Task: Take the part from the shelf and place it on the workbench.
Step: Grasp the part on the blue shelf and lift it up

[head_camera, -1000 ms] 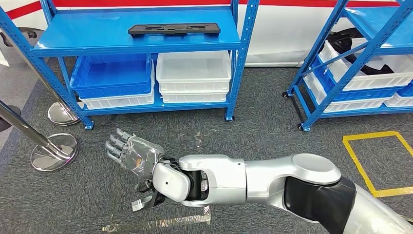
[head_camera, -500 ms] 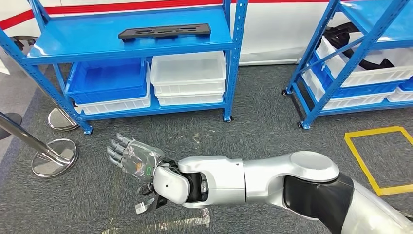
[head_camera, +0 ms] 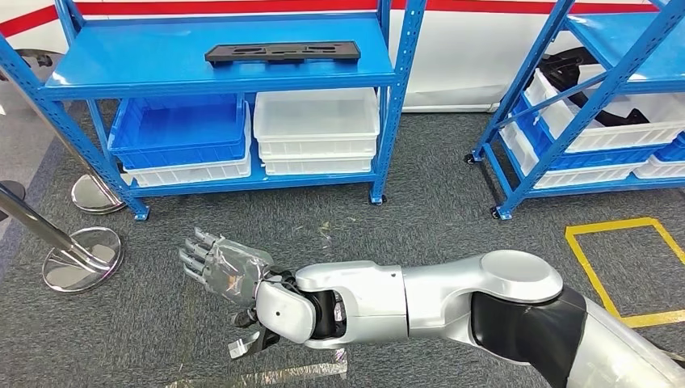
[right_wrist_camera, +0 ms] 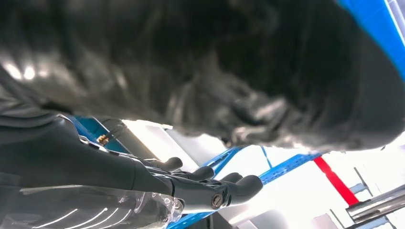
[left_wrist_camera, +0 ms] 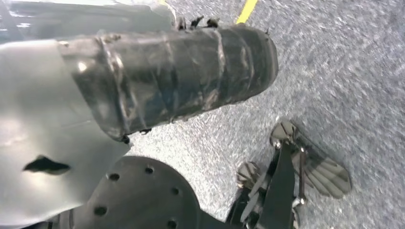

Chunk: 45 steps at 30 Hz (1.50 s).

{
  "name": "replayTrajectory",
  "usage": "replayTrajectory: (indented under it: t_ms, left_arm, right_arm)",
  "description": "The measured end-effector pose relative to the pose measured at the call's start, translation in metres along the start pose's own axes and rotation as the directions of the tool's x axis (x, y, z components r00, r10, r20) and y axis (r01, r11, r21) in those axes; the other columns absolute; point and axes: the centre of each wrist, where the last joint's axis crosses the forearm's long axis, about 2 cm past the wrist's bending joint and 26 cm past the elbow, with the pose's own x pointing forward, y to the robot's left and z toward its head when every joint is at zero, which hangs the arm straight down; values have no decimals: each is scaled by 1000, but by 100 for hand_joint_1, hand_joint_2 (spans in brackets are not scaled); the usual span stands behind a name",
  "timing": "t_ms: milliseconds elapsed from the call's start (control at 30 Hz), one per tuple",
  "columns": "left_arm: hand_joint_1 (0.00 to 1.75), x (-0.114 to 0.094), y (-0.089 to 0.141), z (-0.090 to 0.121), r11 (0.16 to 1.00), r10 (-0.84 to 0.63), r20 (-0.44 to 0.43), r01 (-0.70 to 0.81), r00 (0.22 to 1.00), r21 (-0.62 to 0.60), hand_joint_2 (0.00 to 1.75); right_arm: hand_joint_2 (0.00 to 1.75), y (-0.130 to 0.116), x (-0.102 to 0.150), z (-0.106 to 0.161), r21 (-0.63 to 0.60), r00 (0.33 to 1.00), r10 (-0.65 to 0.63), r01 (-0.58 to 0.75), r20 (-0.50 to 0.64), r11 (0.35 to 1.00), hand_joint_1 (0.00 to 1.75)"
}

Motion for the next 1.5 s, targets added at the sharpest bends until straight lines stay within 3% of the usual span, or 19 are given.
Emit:
replayTrajectory:
  t_ms: [1100,1200,1267,1367,1433,1500]
  left_arm:
    - [0,1,0,0,1000,0,1,0,1000,0,0]
    - [0,0,-1,1,1000,-12,-3,12,1000,-3,0]
    - [0,-4,-7,3,999,-33,-10,33,999,-6,0]
    - [0,-8,-18,8,999,-53,-13,53,999,-8,0]
    - [0,-10,-23,10,998,-57,-15,57,998,-13,0]
    - [0,-12,-25,11,998,-60,-18,60,998,-19,0]
  right_arm:
    - [0,4,1,1,7,1000,16,-16,7,1000,0]
    - [0,7,0,3,18,998,-60,61,-34,998,0]
    - [0,15,-7,6,65,951,-274,286,-146,956,0]
    - [0,26,-42,8,164,727,-616,677,-305,718,0]
    - [0,33,-61,9,173,633,-692,769,-347,616,0]
    - [0,37,-71,11,149,621,-691,774,-370,616,0]
